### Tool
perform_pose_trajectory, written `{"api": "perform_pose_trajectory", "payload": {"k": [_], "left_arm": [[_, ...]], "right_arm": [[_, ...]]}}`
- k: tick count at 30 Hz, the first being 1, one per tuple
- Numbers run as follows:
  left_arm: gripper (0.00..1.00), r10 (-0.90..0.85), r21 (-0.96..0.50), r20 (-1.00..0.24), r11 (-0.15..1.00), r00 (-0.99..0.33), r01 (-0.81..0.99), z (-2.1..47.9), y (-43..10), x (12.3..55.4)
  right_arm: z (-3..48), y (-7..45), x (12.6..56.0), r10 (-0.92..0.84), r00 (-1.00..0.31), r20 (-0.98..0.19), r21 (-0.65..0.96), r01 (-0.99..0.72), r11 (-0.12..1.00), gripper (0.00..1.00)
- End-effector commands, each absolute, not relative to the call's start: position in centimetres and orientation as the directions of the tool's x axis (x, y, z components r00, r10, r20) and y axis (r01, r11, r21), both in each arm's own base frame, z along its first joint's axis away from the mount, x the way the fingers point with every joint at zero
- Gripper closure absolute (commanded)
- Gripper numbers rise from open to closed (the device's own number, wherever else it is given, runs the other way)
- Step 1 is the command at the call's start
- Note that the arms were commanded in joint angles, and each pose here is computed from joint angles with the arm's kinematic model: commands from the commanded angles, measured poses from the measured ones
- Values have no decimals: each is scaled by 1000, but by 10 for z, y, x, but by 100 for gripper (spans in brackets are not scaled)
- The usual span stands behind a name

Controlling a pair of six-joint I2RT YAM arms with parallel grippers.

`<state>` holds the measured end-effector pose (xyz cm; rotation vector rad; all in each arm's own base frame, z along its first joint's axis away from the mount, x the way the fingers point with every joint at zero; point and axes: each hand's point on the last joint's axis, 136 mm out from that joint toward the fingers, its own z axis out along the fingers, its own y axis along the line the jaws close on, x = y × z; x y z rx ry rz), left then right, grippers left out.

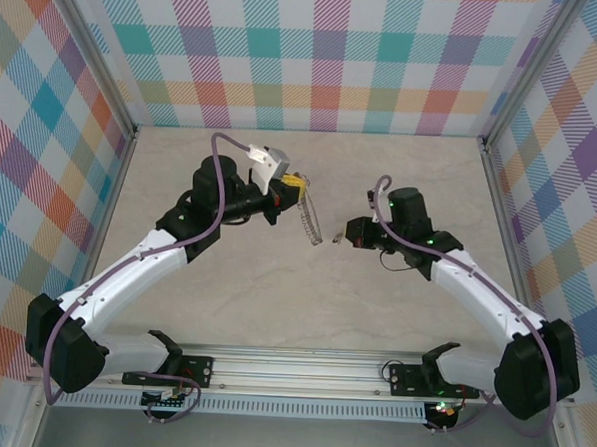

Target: Put the keys on the keyring

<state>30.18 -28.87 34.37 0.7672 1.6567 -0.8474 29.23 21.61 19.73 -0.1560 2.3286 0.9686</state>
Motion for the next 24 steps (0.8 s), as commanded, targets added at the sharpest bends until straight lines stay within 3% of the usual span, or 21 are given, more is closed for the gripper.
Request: {"api": "perform_pose_trajectory", "payload": {"k": [1, 13, 24], "left_arm": [[100, 52, -97, -989, 478, -139, 873, 376, -298, 295], [100, 118, -57, -989, 276, -93, 959, 392, -330, 284], [100, 192, -10, -980, 172, -43, 985, 394, -349, 278]], "right_arm": [[244, 220, 294, 135, -713, -688, 614, -474, 631, 100], [339, 199, 291, 225, -457, -861, 497, -660, 564, 100], [376, 202, 284, 237, -295, -926, 376, -791, 483, 100]]}}
